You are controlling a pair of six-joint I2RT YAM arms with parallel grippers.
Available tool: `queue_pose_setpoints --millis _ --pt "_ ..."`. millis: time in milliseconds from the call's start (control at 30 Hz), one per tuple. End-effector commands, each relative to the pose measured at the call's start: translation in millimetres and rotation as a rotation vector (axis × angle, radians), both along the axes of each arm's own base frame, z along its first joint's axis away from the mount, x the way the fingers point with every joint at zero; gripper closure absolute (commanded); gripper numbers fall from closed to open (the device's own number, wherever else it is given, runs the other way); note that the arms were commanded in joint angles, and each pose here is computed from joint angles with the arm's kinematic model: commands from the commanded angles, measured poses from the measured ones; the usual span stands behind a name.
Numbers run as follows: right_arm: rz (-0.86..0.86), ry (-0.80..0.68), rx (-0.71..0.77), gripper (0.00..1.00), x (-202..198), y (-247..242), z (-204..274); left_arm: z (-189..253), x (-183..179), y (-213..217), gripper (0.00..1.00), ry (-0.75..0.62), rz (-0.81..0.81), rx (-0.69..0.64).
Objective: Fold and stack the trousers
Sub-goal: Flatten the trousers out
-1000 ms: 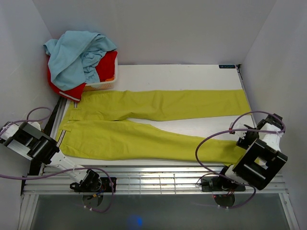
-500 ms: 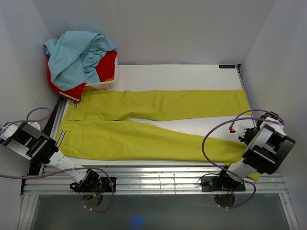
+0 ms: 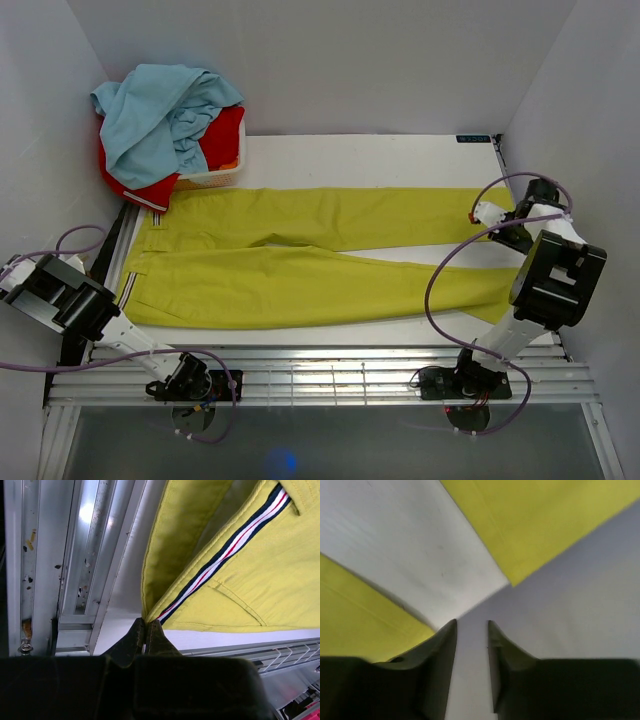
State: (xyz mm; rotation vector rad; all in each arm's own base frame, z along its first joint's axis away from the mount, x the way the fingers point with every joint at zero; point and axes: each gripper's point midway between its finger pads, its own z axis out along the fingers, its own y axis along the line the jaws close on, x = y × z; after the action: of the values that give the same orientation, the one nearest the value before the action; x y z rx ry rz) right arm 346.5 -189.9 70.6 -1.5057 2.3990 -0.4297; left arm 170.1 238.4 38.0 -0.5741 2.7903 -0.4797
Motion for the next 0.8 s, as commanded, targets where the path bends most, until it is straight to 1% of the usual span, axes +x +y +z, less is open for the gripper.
queue_pose_setpoints --millis 0,33,67,100,133,167,200,233,267,300,333,367,400,433,500,533,633,667,767 --pt "-0.107 -0.024 -0.051 0.57 9.9 7.9 -13.6 3.3 17.4 26.7 1.00 -0.087 -0.007 0.110" --pt "-0.123 -0.027 -0.044 0.45 11.5 9.2 -11.9 3.0 18.2 24.2 1.00 -0.090 -0.010 0.104" --pt "-0.148 -0.051 -0.029 0.34 16.8 5.9 1.2 2.1 18.0 21.5 1.00 -0.092 -0.008 0.095" --pt "-0.155 -0.080 0.014 0.33 18.9 7.7 14.1 2.6 18.5 19.8 1.00 -0.094 -0.011 0.094" --pt "-0.163 -0.042 0.061 0.32 5.5 11.5 21.7 0.2 17.7 15.1 1.00 -0.089 -0.017 0.084" --pt "-0.178 -0.056 0.101 0.31 -2.3 3.6 34.4 0.0 17.9 13.5 1.00 -0.088 -0.021 0.082" --pt "-0.152 -0.100 0.123 0.32 -4.5 4.8 59.6 -1.0 17.3 12.5 1.00 -0.087 -0.023 0.080" --pt "-0.090 -0.035 0.139 0.32 -27.7 10.6 63.3 -1.2 16.9 11.3 1.00 -0.085 -0.027 0.079" --pt "-0.085 -0.034 0.148 0.35 -44.7 3.4 69.4 -0.8 16.5 11.8 1.00 -0.086 -0.027 0.081" --pt "-0.049 -0.064 0.122 0.38 -58.5 5.8 86.6 -1.4 16.4 12.2 1.00 -0.086 -0.030 0.083" --pt "-0.023 -0.012 0.126 0.42 -81.3 12.7 70.9 -1.9 16.3 12.2 1.00 -0.085 -0.031 0.082" --pt "0.035 0.014 0.090 0.49 -96.6 12.4 66.2 -2.2 16.8 13.3 1.00 -0.086 -0.033 0.084" --pt "0.059 0.001 0.042 0.51 -110.8 15.7 72.3 -2.3 16.8 13.3 1.00 -0.086 -0.034 0.083" --pt "0.082 0.063 0.065 0.51 -133.0 29.0 46.3 -2.0 17.4 13.5 1.00 -0.087 -0.036 0.084" --pt "0.122 0.096 0.059 0.50 -154.4 42.2 34.6 -2.4 17.6 13.8 1.00 -0.089 -0.035 0.082" --pt "0.130 0.136 0.090 0.50 -168.1 52.8 16.3 -2.8 17.8 13.6 1.00 -0.090 -0.035 0.080" --pt "0.105 0.181 0.128 0.46 -182.3 64.0 -3.1 -2.6 18.1 12.0 1.00 -0.094 -0.033 0.074" --pt "0.091 0.200 0.155 0.43 -187.6 68.8 -10.2 -2.9 17.7 11.7 1.00 -0.093 -0.035 0.075" --pt "0.039 0.246 0.245 0.40 -195.5 80.6 -20.5 -3.5 17.0 10.4 1.00 -0.091 -0.035 0.071"
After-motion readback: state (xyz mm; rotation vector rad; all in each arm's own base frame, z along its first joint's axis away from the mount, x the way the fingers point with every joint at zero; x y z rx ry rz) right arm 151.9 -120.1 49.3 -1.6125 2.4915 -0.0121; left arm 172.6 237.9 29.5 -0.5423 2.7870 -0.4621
